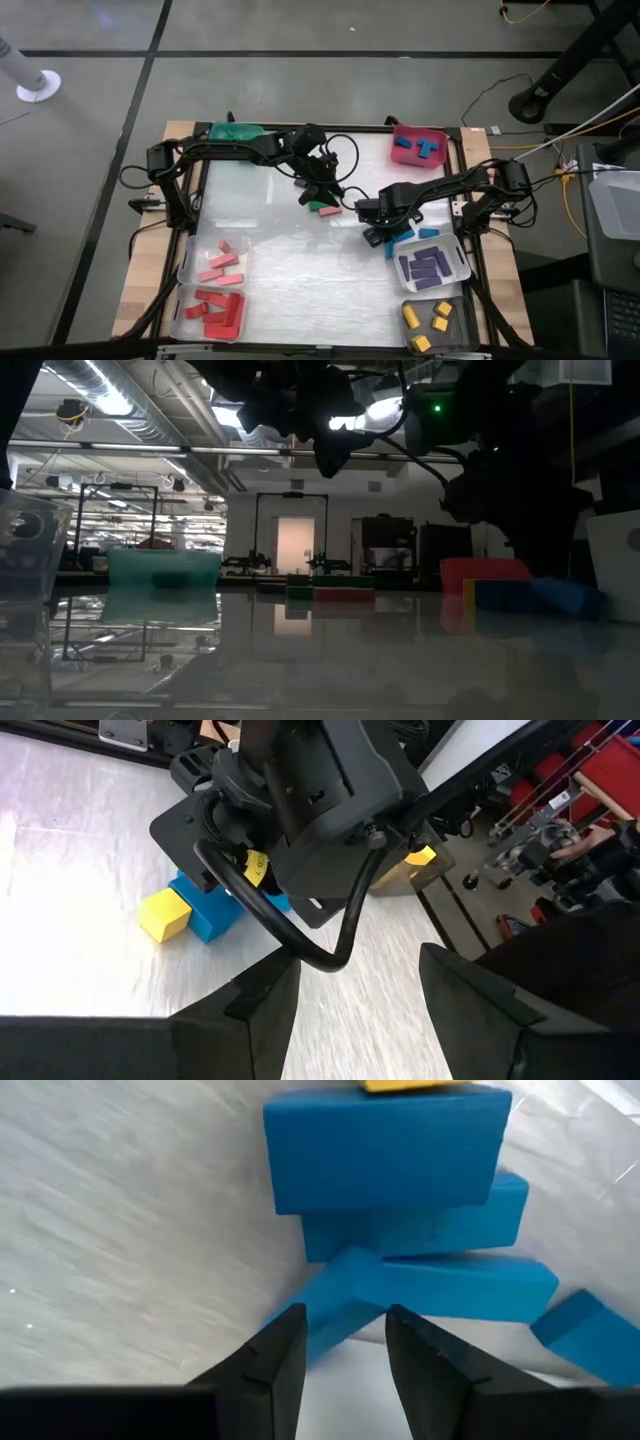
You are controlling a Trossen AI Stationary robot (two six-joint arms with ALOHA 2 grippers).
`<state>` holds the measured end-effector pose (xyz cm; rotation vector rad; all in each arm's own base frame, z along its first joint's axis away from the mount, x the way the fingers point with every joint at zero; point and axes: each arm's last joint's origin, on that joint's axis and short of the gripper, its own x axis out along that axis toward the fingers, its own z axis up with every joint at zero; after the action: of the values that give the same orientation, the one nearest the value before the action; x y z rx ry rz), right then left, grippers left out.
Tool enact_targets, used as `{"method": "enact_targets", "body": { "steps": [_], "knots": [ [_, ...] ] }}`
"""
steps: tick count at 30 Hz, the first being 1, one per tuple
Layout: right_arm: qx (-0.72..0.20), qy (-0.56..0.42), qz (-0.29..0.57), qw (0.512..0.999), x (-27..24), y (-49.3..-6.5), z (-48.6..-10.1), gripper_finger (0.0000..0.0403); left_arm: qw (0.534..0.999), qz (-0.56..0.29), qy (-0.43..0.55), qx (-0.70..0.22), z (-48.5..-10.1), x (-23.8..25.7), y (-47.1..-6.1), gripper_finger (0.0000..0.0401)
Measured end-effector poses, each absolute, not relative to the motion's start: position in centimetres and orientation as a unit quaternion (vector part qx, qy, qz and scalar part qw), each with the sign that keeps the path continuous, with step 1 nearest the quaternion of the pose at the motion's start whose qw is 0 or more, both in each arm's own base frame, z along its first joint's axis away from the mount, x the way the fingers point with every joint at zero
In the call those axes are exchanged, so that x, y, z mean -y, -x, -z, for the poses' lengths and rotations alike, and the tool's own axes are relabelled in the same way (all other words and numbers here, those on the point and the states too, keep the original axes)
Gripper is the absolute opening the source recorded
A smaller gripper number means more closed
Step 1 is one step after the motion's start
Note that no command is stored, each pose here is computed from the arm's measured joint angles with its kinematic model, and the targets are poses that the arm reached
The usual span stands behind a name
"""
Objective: Sort blocks
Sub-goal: Put the blue block into the pink bin
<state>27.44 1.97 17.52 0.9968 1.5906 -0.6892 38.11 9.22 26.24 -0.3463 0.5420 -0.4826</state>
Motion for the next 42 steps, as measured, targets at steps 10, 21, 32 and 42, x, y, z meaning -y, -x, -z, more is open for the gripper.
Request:
{"method": "enact_targets", "body": {
  "steps": [10, 21, 32, 42],
  "knots": [
    [-0.664, -0.41, 0.299, 0.55, -1.9, -27.5, -17.5, 0.0138, 0.92, 0.235, 0.169, -0.264, -26.2, -9.2, -38.1, 0.0194],
    [-0.659, -0.401, 0.307, 0.557, -1.8, -27.5, -17.5, 0.0138, 0.92, 0.235, 0.169, -0.264, -26.2, -9.2, -38.1, 0.0194],
    [-0.655, -0.436, 0.307, 0.536, -1.9, -26.6, -15.5, 0.0138, 0.92, 0.237, 0.169, -0.263, -26.2, -9.2, -38.1, 0.0194],
    [-0.656, -0.436, 0.307, 0.534, -1.9, -26.6, -15.3, 0.0109, 0.92, 0.236, 0.169, -0.262, -26.3, -9.2, -38.1, 0.0194]
  ]
}}
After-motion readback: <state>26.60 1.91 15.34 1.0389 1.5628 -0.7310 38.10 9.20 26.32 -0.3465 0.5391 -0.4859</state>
